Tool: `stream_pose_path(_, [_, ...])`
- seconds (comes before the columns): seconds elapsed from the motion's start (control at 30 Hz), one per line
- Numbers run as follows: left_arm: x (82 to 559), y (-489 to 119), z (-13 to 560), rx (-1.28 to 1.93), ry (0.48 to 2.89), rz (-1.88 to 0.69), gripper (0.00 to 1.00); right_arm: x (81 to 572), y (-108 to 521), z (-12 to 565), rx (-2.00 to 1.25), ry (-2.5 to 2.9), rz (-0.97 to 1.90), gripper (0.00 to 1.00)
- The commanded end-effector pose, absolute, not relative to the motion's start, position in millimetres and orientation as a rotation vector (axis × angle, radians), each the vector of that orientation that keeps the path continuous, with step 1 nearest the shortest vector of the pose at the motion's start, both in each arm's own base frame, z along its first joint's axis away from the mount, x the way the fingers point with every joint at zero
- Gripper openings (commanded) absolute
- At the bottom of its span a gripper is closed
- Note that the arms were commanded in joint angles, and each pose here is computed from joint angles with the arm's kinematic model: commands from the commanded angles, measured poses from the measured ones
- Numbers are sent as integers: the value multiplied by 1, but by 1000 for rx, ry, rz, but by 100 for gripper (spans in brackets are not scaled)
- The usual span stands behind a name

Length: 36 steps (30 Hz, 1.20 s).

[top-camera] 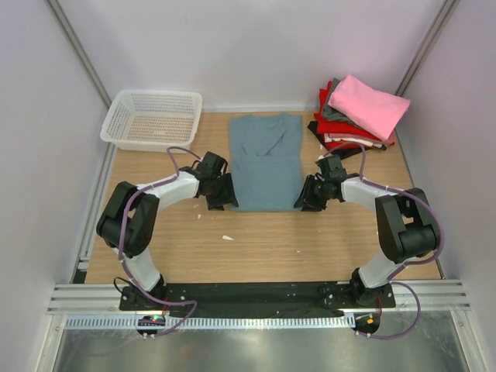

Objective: Fold and stack the t-shirts
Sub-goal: Fold the tshirt

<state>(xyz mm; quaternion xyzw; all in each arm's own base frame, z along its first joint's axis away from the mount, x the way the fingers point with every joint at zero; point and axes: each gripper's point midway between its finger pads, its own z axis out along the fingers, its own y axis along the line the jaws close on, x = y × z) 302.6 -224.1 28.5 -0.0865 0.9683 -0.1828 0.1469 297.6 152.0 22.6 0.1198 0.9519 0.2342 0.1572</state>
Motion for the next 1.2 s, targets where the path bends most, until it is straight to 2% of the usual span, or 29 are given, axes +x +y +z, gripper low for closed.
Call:
stream_pose_path(0.0, [306, -234, 25, -240, 2758, -586, 54, 300, 156, 18, 316, 2715, 687, 35])
stream_pose_path(0.13, [305, -242, 26, -235, 2750, -625, 31, 299, 156, 17, 308, 2719, 687, 23])
stream_pose_path(0.17, [303, -244, 28, -228, 2747, -630, 20, 298, 155, 17, 309, 2721, 687, 15])
stream_pose_path(0.23, [304, -245, 29, -227, 2740, -635, 11, 296, 156, 19, 305, 2723, 694, 3])
stream_pose_path(0.27, [304, -247, 31, -222, 2736, -640, 4, 294, 156, 19, 306, 2728, 697, 1])
stream_pose_path(0.37, [301, -247, 34, -220, 2733, -641, 0, 285, 157, 26, 293, 2733, 722, 1])
stream_pose_path(0.6, [276, -241, 61, -194, 2694, -596, 0, 247, 150, 39, 304, 2754, 738, 1])
stream_pose_path(0.93, [186, -250, 104, -144, 2659, -620, 0, 168, 149, 79, 388, 2690, 881, 1])
stream_pose_path(1.17, [157, -238, 138, -188, 2609, -675, 0, 157, 143, 133, 453, 2526, 924, 1])
